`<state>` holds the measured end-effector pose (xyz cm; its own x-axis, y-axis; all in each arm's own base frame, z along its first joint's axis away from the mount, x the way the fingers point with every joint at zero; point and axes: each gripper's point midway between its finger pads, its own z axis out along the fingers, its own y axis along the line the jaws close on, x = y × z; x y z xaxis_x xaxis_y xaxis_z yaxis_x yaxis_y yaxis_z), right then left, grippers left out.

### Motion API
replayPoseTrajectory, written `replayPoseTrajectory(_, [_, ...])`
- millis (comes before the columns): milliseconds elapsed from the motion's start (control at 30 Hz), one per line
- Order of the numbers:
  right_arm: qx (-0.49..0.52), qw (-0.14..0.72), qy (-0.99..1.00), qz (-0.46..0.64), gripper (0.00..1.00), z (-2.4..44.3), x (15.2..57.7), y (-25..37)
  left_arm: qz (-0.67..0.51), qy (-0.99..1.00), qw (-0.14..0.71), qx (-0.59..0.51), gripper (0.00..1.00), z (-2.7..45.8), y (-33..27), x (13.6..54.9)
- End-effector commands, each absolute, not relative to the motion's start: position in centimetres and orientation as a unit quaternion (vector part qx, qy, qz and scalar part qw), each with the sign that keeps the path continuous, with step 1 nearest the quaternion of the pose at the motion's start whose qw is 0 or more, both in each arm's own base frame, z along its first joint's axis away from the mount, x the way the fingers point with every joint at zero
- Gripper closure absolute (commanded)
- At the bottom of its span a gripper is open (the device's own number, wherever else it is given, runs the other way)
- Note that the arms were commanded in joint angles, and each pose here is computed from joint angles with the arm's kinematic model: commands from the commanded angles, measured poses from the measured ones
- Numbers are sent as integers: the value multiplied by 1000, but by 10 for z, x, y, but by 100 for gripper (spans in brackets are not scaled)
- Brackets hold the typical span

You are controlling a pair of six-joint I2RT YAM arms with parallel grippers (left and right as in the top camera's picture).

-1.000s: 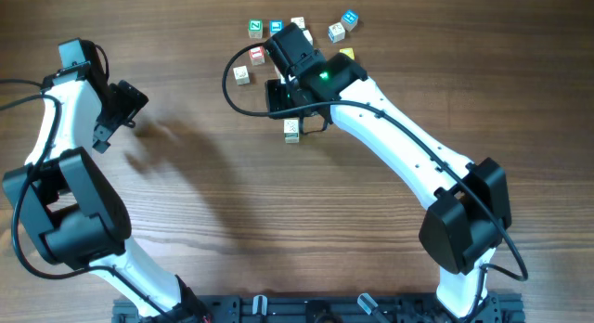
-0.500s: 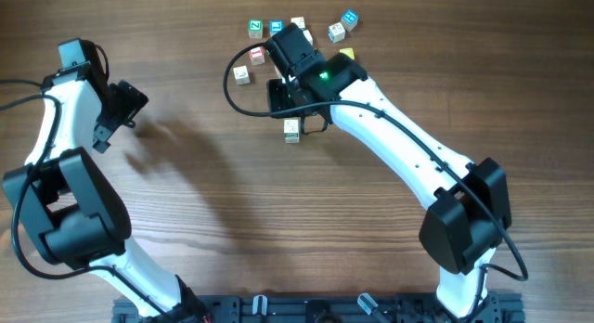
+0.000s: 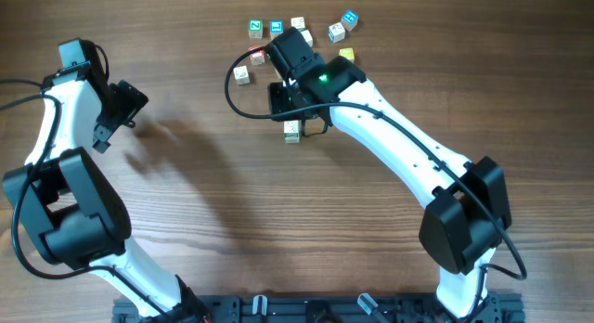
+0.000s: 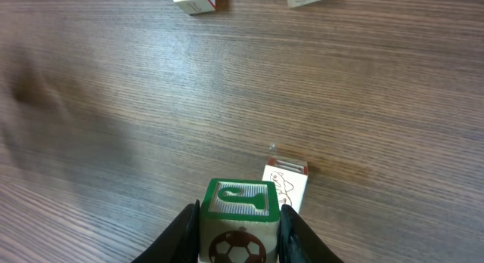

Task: Form a tower

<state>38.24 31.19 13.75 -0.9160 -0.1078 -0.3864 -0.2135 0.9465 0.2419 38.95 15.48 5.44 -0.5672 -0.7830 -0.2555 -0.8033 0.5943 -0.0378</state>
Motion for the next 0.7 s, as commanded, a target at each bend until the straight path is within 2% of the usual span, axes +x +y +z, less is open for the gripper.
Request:
replayPoseTrajectory(0, [-89, 184, 969, 135, 82, 131, 382, 312, 44, 880, 139, -452, 0, 66, 159, 392])
replayPoseTrajectory(167, [-88, 178, 971, 132, 85, 129, 379, 310, 44, 880, 139, -452, 0, 66, 159, 392])
replayPoseTrajectory(667, [-74, 174, 974, 125, 84, 127, 378, 306, 44, 880, 139, -452, 0, 66, 159, 392])
